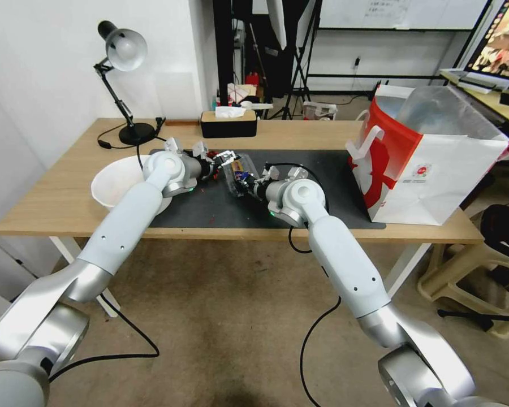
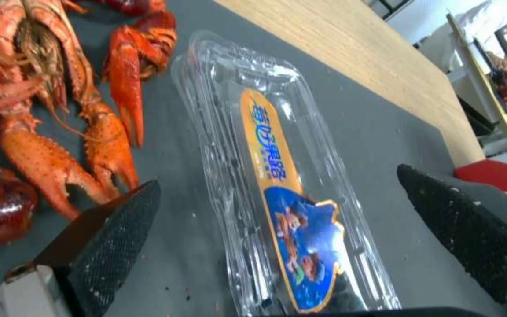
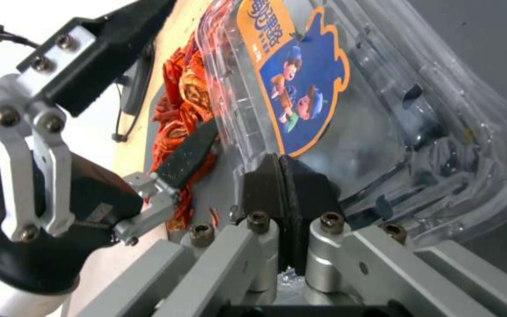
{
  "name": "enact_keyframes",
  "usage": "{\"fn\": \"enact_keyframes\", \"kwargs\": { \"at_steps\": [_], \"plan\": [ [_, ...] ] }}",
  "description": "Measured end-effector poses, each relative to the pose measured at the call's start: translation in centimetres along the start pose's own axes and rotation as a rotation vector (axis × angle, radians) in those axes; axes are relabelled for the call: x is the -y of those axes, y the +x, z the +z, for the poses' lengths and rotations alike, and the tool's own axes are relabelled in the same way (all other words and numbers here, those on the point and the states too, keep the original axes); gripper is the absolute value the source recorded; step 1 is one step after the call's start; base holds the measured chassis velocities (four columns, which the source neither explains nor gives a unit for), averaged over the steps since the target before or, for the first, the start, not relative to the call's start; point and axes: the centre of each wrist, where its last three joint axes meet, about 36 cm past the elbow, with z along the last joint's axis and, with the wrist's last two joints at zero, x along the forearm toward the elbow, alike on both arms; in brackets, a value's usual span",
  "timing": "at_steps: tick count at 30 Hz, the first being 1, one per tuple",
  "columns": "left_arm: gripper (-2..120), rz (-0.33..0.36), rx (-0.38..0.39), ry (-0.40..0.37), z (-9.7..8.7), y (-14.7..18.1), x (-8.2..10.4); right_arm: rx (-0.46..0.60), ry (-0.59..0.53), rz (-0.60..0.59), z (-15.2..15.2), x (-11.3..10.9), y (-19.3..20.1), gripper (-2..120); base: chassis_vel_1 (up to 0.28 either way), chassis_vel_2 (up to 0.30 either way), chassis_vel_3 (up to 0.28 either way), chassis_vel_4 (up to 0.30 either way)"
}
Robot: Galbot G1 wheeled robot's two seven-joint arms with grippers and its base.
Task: Close the takeout container lid, then place the container into the takeout bag.
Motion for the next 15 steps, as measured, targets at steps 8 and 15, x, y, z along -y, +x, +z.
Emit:
{"fn": "enact_keyframes", "kwargs": {
  "at_steps": [8,15],
  "plan": [
    [100,0.003,-0.030,-0.003,0.38,-0.34,0.22,0.002,0.004,0.001,-0.09,-0.02,0.09,0,0.000,0.000,0.000,0.000],
    [100,0.013,-0.042,0.001,0.44,-0.49,0.42,0.002,0.007,0.002,-0.15,-0.02,0.13,0,0.000,0.000,0.000,0.000]
  ]
}}
